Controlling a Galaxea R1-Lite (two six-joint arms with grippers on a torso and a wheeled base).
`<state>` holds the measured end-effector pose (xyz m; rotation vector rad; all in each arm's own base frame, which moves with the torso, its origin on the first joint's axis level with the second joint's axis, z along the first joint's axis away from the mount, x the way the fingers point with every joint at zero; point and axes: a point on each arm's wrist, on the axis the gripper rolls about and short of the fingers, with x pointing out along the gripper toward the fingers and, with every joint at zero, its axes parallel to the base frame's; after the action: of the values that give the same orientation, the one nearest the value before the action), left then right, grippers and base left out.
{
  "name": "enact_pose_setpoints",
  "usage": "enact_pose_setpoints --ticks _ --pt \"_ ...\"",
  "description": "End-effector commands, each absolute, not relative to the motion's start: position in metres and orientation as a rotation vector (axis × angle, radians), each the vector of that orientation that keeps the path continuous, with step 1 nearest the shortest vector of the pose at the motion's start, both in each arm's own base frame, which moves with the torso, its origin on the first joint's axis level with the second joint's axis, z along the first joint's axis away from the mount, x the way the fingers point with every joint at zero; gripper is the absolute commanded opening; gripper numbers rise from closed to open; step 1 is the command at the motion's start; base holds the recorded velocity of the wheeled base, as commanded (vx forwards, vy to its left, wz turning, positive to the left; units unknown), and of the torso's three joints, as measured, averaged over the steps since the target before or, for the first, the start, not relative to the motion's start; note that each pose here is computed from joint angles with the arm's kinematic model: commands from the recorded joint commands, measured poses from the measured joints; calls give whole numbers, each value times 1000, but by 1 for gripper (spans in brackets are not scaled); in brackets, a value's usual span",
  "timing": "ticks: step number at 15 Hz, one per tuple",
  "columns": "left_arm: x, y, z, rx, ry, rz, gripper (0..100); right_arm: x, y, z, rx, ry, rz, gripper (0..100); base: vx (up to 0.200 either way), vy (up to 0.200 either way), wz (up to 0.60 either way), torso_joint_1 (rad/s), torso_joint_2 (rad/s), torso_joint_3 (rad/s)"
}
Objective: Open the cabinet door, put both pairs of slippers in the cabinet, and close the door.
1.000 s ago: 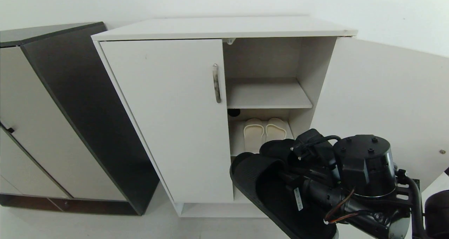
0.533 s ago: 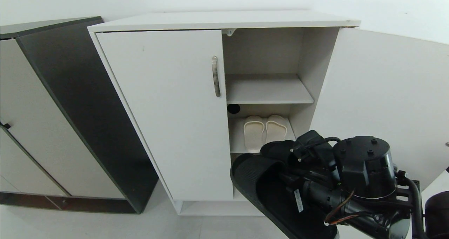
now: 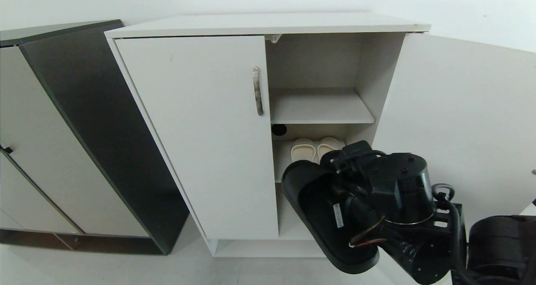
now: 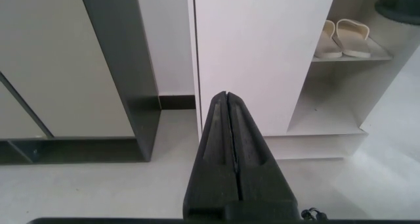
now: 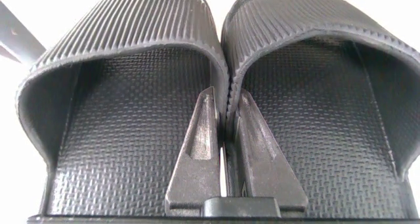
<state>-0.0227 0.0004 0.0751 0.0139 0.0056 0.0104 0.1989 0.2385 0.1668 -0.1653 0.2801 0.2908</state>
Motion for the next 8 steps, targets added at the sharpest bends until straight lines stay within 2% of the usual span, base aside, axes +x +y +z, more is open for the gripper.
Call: enact_pose_setpoints --ticks 1,3,5,8 --pt "-23 0 75 14 8 12 0 193 271 173 -121 306 336 0 0 0 0 0 0 0" --pt "-23 0 75 15 6 12 0 185 286 208 -24 335 300 0 0 0 0 0 0 0" --pt "-23 0 75 15 8 11 0 181 281 243 1 336 163 0 0 0 0 0 0 0" --pt "-23 0 75 15 8 11 0 185 278 263 10 276 50 0 0 0 0 0 0 0"
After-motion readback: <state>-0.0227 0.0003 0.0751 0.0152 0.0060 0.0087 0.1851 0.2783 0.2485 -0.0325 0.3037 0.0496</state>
